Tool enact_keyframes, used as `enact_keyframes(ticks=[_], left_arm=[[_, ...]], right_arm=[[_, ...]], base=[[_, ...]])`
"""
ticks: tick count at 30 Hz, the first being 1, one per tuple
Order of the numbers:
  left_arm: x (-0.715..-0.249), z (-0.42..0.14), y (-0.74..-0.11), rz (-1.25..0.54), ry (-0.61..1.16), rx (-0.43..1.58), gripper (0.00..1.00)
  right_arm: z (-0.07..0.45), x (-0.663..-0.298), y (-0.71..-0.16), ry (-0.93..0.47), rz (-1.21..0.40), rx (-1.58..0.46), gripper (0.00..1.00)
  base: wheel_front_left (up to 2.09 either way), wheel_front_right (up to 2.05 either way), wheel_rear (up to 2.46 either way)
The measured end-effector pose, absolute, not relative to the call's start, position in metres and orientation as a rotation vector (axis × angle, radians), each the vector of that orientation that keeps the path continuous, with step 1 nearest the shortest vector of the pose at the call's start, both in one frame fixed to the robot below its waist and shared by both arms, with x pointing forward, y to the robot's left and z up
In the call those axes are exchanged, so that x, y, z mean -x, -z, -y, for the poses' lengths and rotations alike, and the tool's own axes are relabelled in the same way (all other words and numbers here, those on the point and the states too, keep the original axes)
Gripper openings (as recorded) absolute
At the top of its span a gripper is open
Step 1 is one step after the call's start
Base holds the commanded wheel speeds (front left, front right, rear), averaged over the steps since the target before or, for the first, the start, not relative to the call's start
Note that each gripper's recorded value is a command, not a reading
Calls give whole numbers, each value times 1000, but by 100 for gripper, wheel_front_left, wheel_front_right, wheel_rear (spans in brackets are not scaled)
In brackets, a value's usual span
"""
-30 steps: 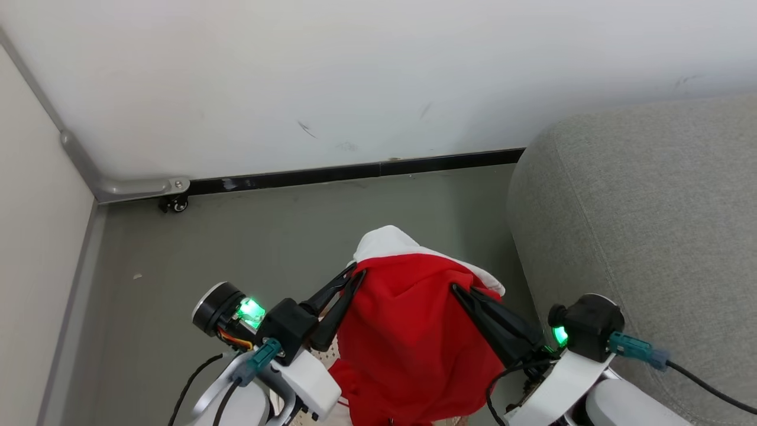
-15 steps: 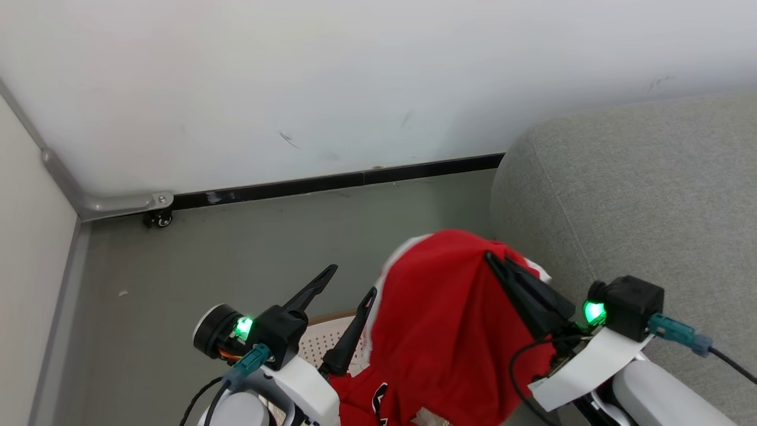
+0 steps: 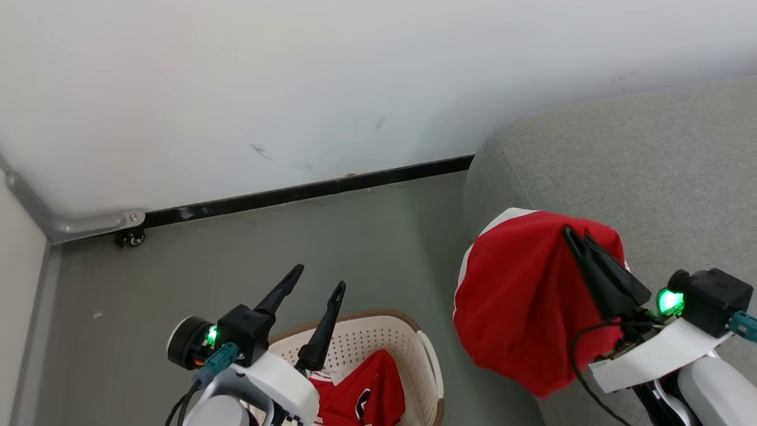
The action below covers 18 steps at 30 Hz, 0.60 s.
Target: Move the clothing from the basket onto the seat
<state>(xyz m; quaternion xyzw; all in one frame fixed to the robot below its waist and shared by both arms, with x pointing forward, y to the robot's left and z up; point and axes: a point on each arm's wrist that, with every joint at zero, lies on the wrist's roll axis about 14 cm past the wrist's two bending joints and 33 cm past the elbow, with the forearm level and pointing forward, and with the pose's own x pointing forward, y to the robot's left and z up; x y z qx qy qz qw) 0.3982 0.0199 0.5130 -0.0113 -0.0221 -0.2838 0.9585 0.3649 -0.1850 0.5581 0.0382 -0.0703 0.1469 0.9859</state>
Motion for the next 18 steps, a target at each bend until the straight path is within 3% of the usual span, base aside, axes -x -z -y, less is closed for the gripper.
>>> enact_keyframes(ticks=[18], left_arm=[[-404, 25, -517, 51, 666, 54, 100]], right_arm=[[250, -309, -550, -45, 158, -97, 0]], base=[[0, 0, 0]])
